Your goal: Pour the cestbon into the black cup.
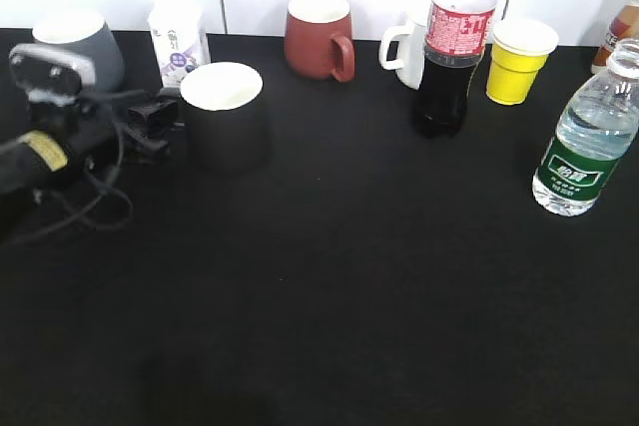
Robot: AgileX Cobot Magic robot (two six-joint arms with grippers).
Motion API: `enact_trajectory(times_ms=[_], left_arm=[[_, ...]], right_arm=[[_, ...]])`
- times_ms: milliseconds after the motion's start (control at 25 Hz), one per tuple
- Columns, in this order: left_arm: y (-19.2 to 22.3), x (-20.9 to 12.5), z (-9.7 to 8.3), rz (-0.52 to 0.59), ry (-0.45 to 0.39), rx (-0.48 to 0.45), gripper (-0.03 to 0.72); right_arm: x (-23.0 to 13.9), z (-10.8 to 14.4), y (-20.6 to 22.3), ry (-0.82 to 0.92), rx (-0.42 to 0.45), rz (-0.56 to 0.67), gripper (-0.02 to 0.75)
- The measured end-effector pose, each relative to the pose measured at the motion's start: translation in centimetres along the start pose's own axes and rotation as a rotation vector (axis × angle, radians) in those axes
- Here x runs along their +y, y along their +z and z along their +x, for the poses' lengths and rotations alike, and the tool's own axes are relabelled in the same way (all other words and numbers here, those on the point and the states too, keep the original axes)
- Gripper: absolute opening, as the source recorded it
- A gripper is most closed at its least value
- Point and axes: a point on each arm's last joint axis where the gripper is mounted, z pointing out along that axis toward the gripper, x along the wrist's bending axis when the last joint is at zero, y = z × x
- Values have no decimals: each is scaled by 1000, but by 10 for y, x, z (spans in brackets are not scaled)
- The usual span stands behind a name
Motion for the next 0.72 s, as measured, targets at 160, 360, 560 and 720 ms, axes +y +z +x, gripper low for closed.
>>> enact_trajectory(times_ms=[160, 360, 560, 720], left_arm=[[25, -2, 3, -10, 38, -76, 333], [47, 1, 5, -47, 86, -142, 81], [34, 15, -10, -95, 90, -261, 71], [0, 64, -49, -204, 122, -337, 70]], right_arm=[[0, 0, 0, 0, 0, 0, 534], [0, 0, 0, 0, 0, 0, 534], [0, 0, 0, 0, 0, 0, 534], [0, 0, 0, 0, 0, 0, 534]])
